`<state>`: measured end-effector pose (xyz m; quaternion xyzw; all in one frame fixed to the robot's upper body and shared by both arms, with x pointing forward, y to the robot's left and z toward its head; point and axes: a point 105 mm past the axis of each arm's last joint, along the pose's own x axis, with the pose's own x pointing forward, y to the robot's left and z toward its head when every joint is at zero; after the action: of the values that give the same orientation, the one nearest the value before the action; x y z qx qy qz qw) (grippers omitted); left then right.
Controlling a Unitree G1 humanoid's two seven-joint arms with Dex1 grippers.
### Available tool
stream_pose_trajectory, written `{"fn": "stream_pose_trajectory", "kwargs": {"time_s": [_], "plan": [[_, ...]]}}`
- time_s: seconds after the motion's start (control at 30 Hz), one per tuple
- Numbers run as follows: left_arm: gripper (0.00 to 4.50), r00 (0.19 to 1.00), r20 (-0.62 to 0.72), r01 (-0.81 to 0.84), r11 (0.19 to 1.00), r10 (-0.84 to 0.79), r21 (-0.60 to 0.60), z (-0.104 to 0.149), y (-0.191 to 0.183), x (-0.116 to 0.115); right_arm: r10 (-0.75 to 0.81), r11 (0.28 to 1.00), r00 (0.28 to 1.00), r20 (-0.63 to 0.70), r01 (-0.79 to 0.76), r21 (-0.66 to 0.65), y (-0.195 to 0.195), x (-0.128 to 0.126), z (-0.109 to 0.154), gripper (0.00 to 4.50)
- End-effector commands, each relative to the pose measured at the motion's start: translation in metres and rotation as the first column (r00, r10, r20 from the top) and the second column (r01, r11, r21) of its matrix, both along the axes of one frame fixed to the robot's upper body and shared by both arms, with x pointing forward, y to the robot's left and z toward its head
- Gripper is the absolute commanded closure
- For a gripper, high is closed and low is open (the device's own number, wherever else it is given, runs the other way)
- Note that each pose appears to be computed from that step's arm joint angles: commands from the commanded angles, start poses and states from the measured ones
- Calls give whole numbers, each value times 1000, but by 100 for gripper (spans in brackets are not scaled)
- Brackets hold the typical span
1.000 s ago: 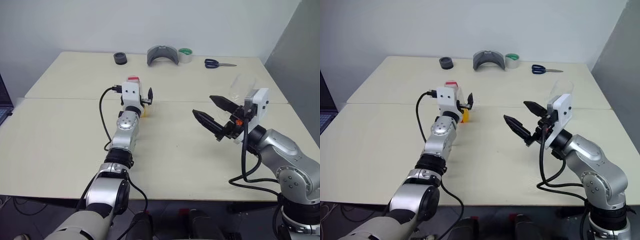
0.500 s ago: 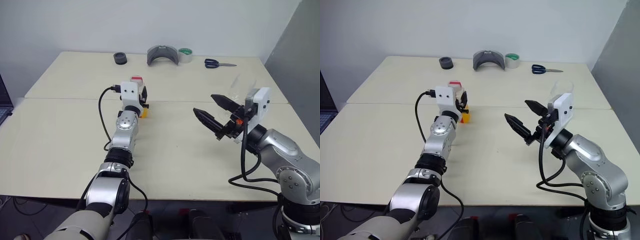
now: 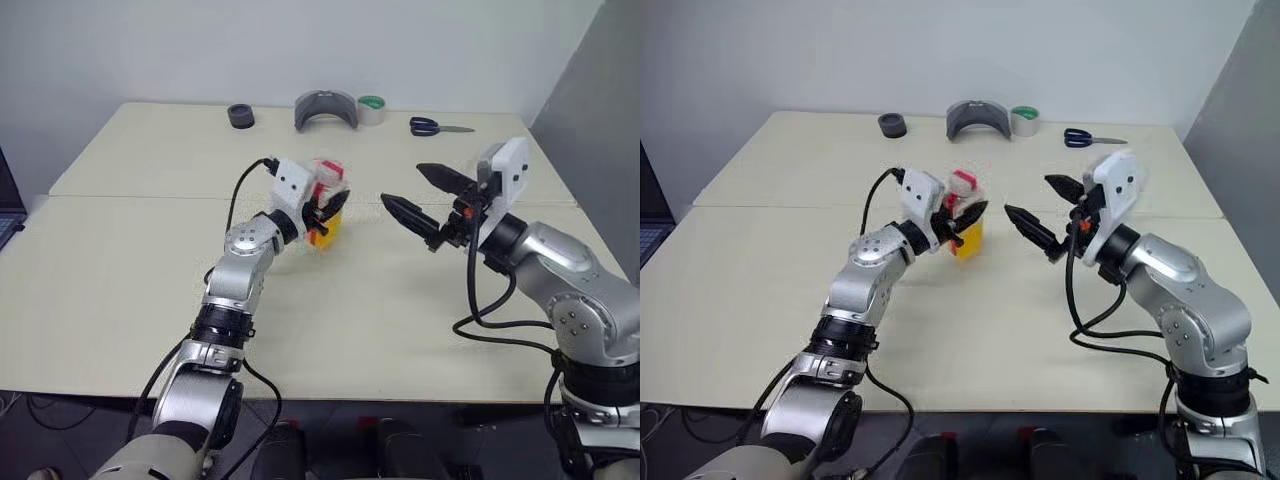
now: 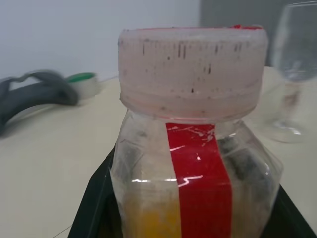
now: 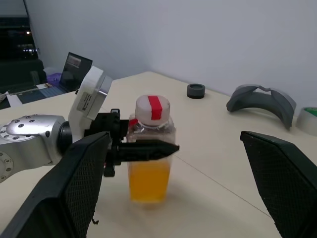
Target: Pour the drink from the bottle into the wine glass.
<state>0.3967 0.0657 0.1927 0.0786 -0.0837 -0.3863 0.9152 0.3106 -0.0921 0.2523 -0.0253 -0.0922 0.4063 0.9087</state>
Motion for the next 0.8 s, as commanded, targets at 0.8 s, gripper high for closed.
{"fn": "stream_pose_trajectory", "kwargs": {"time_s": [0.8], "plan": [[276,931,-2,364,931,-364,-18,27,-55,-47,32,999,999,3,-32,20,28,9,11,0]]}}
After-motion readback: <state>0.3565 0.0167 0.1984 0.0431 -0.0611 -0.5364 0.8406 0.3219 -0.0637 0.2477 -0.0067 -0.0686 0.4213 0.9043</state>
